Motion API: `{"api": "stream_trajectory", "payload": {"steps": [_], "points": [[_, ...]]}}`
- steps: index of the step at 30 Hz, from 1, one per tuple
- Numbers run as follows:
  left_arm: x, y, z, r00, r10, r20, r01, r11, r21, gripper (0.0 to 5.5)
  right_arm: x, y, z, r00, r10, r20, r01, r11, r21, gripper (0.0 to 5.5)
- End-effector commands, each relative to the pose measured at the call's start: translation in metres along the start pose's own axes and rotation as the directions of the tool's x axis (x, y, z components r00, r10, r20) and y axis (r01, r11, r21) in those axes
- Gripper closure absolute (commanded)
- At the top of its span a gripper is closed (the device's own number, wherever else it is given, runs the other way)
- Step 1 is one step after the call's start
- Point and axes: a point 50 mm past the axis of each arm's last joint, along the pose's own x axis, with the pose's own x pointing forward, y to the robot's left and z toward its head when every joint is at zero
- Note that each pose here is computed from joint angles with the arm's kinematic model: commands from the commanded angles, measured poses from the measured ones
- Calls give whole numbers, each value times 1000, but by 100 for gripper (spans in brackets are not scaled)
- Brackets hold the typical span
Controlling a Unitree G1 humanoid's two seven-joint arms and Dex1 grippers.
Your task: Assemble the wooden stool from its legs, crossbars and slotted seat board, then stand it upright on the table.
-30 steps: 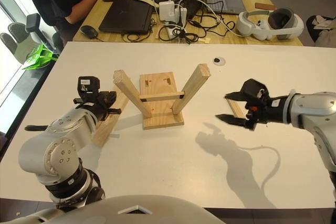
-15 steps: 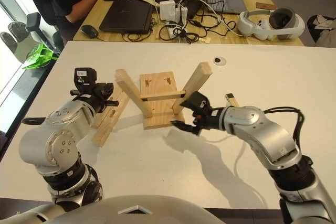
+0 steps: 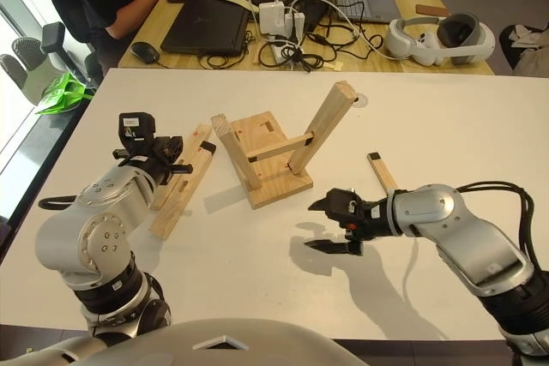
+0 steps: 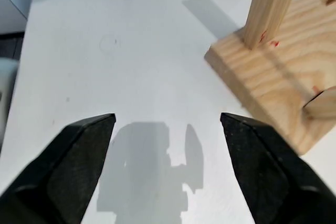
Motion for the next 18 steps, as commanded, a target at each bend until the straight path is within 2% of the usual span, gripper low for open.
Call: {"api": "stream_trajectory", "payload": {"steps": [1, 4, 6, 7, 8, 9, 10, 12, 15, 18], "points": [[4, -5, 3, 1000, -1, 14, 1, 1000, -13, 434, 30, -31, 12, 969, -231, 86, 228, 973, 41, 178], [7, -4, 4, 1000, 1, 17, -1, 1000, -11, 434, 47, -63, 1, 909, -415, 14, 414, 909, 50, 178], [8, -4, 4, 1000, -4, 15, 4, 1000, -6, 434, 48, -87, -10, 840, -539, -57, 540, 842, 0, 178], [8, -4, 4, 1000, -3, 15, 3, 1000, -5, 434, 42, -106, -15, 750, -655, -94, 649, 756, -86, 178], [8, -3, 3, 1000, -1, 14, 1, 1000, -7, 434, 30, -129, -15, 605, -791, -89, 772, 610, -176, 178], [8, -4, 3, 1000, -2, 13, 2, 1000, -6, 434, 19, -143, -13, 500, -864, -63, 830, 499, -250, 178], [9, -5, 3, 1000, -6, 13, 6, 1000, -5, 434, 9, -151, -13, 444, -895, -45, 851, 437, -292, 178], [9, -4, 4, 1000, -7, 15, 7, 1000, 0, 434, -3, -153, -17, 467, -882, -57, 813, 454, -364, 178], [12, 0, 3, 1000, 8, 20, -9, 1000, 15, 434, -21, -130, -33, 667, -701, -251, 568, 697, -438, 178], [20, 2, 8, 999, 13, 36, -14, 999, 30, 434, -38, -90, -32, 813, -416, -407, 273, 890, -365, 178]]}}
